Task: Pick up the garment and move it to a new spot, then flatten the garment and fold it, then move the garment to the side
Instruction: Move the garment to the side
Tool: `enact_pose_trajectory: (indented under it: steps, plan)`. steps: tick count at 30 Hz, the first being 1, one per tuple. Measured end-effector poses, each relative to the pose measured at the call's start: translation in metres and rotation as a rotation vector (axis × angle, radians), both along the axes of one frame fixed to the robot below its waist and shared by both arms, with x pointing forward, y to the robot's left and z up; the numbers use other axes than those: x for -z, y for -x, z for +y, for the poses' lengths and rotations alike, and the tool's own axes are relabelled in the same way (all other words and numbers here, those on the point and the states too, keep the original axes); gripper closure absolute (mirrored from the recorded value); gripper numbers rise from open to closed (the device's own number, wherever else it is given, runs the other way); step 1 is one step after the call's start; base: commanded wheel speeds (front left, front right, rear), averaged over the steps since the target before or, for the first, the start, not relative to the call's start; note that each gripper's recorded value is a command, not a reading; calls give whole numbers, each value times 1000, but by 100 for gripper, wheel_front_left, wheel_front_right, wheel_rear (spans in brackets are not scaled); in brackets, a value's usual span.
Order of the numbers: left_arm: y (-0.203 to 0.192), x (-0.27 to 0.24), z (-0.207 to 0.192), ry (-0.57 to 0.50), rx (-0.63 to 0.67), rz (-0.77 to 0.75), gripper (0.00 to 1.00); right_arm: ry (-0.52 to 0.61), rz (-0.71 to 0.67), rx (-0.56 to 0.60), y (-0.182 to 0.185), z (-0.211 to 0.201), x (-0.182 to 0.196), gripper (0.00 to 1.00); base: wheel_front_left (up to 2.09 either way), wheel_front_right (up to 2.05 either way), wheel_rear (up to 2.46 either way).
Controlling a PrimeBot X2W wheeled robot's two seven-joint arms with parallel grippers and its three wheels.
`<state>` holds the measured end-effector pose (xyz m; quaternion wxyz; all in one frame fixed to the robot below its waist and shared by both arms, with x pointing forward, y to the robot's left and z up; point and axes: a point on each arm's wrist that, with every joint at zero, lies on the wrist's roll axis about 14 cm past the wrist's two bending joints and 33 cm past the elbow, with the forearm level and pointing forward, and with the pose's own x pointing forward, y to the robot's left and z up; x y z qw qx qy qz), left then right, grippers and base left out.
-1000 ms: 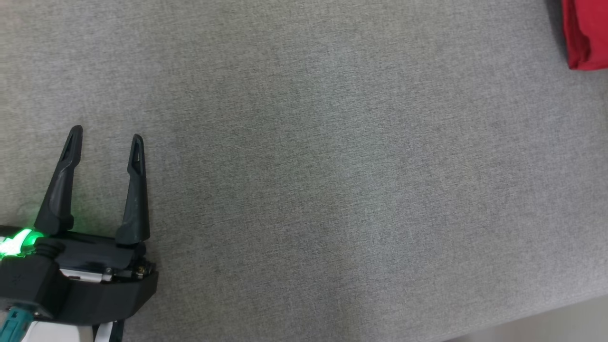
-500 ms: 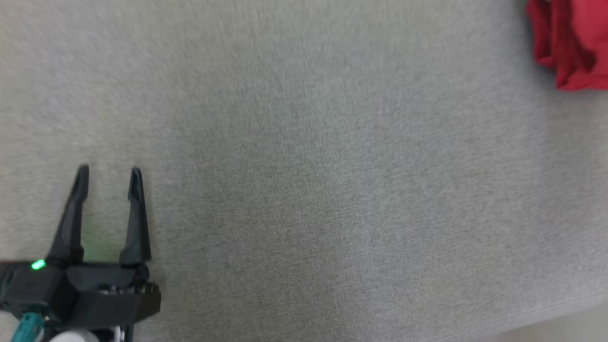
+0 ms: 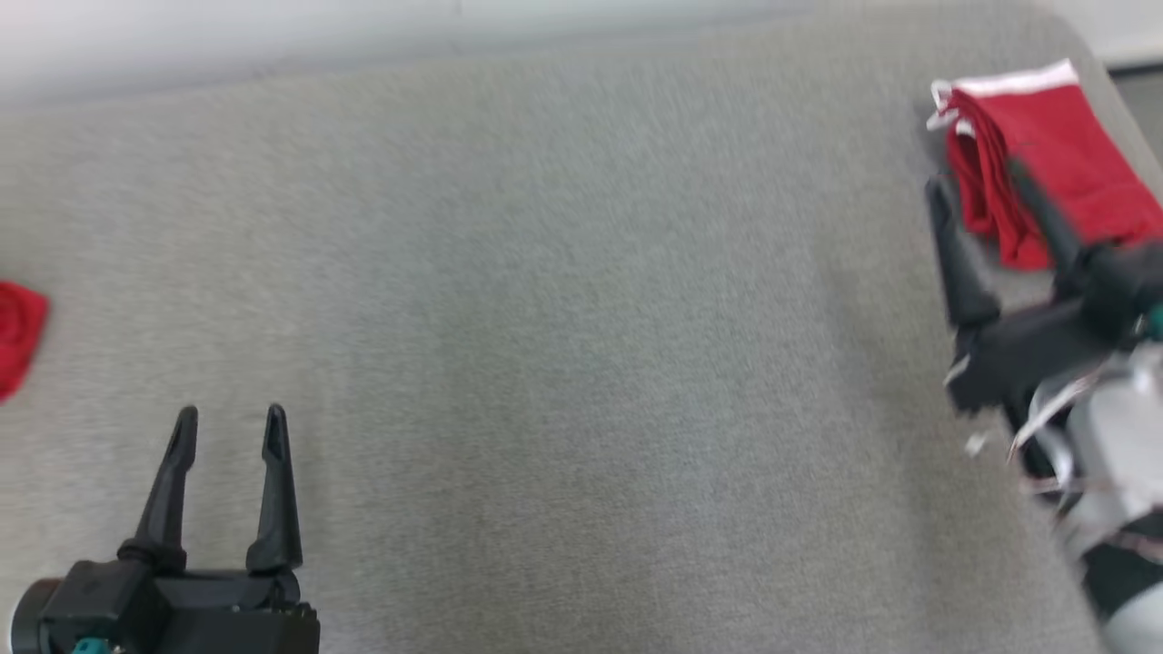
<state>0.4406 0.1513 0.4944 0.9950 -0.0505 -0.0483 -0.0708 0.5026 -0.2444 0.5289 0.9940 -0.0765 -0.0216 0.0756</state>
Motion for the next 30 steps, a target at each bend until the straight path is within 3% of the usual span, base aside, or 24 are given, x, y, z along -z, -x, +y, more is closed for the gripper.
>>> enact_pose_trajectory:
  steps: [9, 17, 30]
  plan:
    - [29, -21, 28, 10, -84, -33, 0, -164, -29, -28, 57, 47, 8, 0, 0, 0, 0]
    - [57, -27, 46, 6, -137, -36, 0, -229, -32, -18, 102, 66, 13, 0, 0, 0, 0]
    - [76, -22, 58, 0, -174, -18, 0, -254, -40, -8, 120, 70, 12, 0, 0, 0, 0]
